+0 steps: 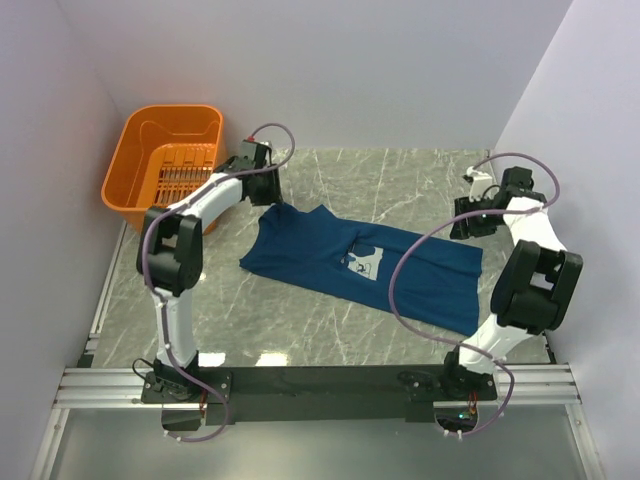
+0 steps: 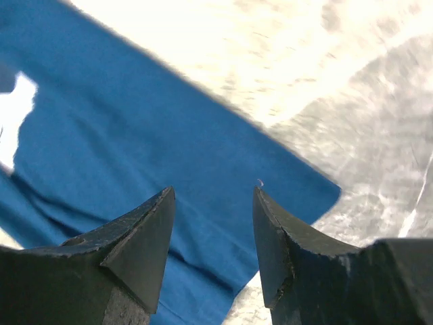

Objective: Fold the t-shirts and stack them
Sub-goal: Fold the tshirt

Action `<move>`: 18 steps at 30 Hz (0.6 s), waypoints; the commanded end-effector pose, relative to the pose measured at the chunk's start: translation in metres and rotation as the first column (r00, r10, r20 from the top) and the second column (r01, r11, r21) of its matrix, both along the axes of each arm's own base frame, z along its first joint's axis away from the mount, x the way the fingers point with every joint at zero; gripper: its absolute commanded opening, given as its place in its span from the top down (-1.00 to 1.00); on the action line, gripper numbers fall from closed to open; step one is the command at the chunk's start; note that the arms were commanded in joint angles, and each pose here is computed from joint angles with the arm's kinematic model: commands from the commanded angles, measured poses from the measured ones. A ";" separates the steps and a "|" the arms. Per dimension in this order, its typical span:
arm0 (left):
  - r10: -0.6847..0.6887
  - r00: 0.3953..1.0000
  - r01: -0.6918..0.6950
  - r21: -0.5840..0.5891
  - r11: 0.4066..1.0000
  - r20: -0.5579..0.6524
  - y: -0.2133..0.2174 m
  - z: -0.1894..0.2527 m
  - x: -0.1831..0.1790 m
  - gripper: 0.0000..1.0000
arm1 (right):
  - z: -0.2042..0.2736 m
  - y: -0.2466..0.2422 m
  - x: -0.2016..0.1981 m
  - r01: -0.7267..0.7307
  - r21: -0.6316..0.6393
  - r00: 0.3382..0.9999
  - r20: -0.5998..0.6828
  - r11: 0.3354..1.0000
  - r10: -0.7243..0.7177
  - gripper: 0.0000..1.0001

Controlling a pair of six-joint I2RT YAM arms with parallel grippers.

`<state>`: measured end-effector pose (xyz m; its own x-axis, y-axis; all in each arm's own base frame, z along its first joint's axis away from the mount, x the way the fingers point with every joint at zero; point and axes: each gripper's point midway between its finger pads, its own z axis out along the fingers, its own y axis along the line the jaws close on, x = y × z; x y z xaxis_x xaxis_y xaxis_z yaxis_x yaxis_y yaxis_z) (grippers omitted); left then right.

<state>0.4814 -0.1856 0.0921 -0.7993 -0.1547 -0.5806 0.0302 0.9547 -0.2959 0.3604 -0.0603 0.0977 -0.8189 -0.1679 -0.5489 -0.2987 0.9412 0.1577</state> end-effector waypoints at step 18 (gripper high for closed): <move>0.025 0.996 -0.029 -0.046 0.999 -0.085 -0.021 -0.047 0.038 0.15 | -0.044 -0.060 0.020 0.262 -0.008 0.957 -0.126 0.965 -0.261 -0.11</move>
<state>0.5079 -0.2002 0.0341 -0.8538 -0.1834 -0.4872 -0.0280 0.9507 -0.3089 0.3635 -0.1057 0.0407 -0.9202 0.0588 -0.3870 -0.0300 0.9752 0.2193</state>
